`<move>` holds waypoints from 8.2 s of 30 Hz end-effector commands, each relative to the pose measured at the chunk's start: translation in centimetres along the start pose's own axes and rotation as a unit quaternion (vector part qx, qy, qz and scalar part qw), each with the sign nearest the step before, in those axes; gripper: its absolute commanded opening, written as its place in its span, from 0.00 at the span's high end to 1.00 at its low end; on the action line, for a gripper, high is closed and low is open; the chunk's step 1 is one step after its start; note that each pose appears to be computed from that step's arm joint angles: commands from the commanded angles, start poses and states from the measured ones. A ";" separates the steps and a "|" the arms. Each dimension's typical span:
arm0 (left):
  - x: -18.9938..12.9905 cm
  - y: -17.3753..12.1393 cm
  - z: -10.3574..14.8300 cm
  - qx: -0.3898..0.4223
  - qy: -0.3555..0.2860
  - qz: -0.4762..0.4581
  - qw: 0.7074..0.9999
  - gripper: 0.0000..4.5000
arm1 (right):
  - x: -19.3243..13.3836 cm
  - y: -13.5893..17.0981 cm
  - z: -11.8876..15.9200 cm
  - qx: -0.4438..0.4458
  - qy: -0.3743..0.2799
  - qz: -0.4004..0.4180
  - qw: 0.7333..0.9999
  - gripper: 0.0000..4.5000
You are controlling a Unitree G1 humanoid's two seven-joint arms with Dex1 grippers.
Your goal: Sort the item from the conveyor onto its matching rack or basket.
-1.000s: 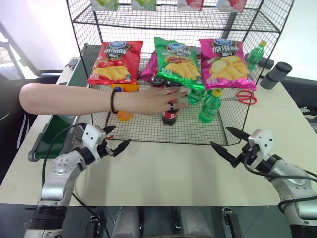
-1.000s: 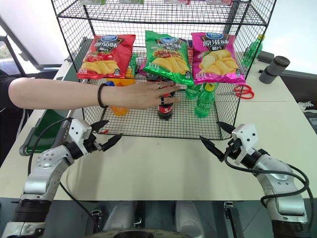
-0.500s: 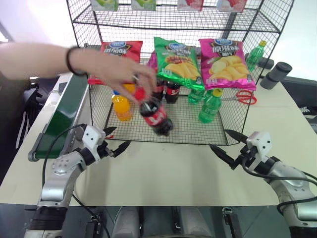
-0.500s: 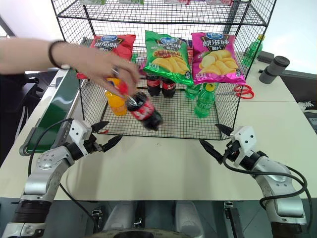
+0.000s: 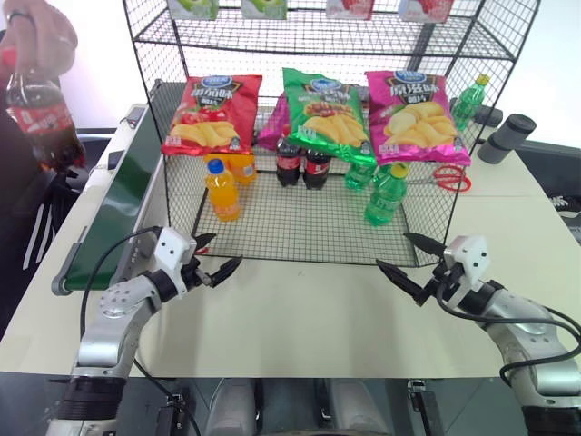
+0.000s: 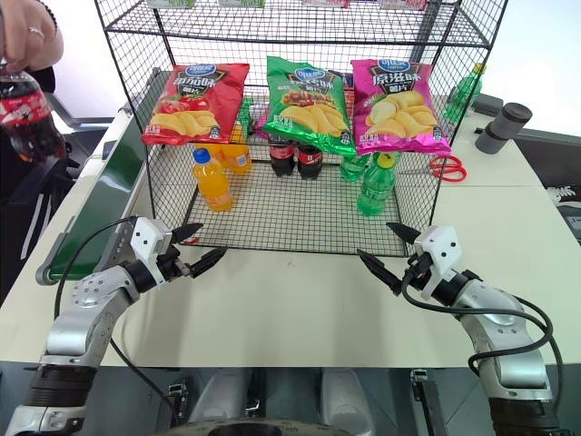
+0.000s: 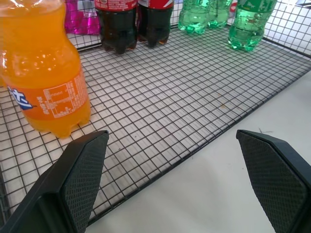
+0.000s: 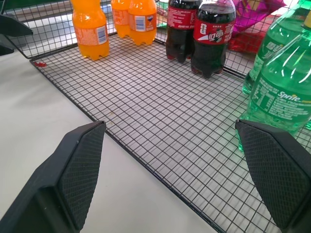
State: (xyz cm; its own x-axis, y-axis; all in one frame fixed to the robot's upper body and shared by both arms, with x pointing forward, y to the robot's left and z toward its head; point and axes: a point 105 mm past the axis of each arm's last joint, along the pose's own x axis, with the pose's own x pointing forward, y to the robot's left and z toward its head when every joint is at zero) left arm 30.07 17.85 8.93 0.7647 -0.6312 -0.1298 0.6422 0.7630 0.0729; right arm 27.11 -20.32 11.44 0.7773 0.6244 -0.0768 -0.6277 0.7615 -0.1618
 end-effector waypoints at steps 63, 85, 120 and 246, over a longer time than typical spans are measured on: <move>-9.9 12.7 2.3 -0.051 -0.126 0.422 0.896 0.00 | 7.8 9.0 4.3 0.001 -0.091 0.168 0.982 0.01; -11.1 13.6 0.8 -0.040 -0.120 0.466 0.875 0.00 | 8.0 9.7 3.7 0.004 -0.092 0.172 0.981 0.01; -11.8 14.0 0.5 -0.032 -0.123 0.485 0.865 0.12 | 8.1 10.4 3.6 0.008 -0.093 0.180 0.979 0.00; -1.0 1.8 1.7 0.060 -0.009 -0.013 0.998 0.00 | -2.1 -0.3 2.7 -0.031 -0.001 -0.002 1.000 0.01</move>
